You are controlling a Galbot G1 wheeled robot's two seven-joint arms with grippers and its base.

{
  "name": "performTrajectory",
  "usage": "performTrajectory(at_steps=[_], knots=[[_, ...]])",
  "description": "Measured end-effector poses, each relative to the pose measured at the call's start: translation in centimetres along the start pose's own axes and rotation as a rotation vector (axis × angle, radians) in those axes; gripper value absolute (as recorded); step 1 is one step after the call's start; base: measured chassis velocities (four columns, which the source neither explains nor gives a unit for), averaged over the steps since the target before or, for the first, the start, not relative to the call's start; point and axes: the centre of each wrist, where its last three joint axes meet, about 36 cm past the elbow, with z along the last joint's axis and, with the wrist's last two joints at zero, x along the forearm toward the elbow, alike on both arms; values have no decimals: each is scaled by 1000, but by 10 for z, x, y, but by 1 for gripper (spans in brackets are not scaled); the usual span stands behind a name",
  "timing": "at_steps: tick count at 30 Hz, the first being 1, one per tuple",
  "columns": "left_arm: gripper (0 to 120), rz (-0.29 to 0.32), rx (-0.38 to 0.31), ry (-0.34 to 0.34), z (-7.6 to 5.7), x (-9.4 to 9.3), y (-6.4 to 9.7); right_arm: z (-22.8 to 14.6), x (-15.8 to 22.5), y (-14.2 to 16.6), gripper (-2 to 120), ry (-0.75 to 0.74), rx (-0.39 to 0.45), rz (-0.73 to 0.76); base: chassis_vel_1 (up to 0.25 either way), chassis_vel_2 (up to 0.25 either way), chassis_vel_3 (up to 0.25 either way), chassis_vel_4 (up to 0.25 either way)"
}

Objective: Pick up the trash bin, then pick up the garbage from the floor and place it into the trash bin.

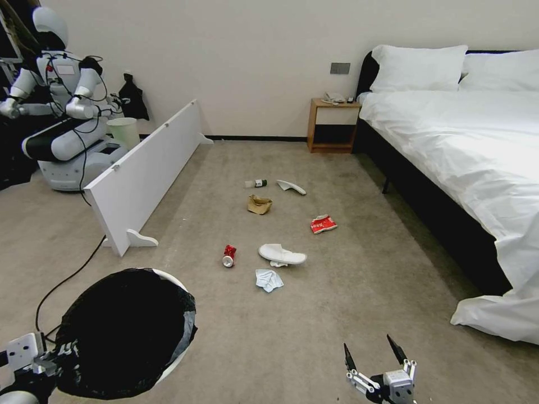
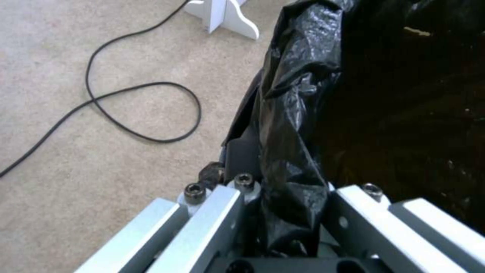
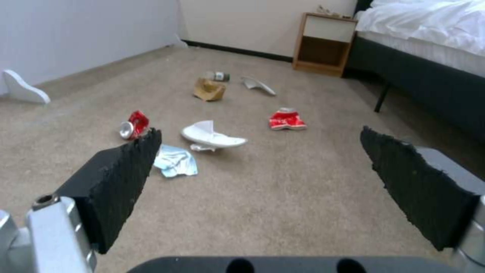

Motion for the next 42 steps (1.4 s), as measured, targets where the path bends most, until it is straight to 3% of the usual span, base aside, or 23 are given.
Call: performTrajectory(at_steps=[42], knots=[[3,0,3,-10,-2,-3,0,1,-2,-1,100,-1,-8,-18,-100,98,95,-97]])
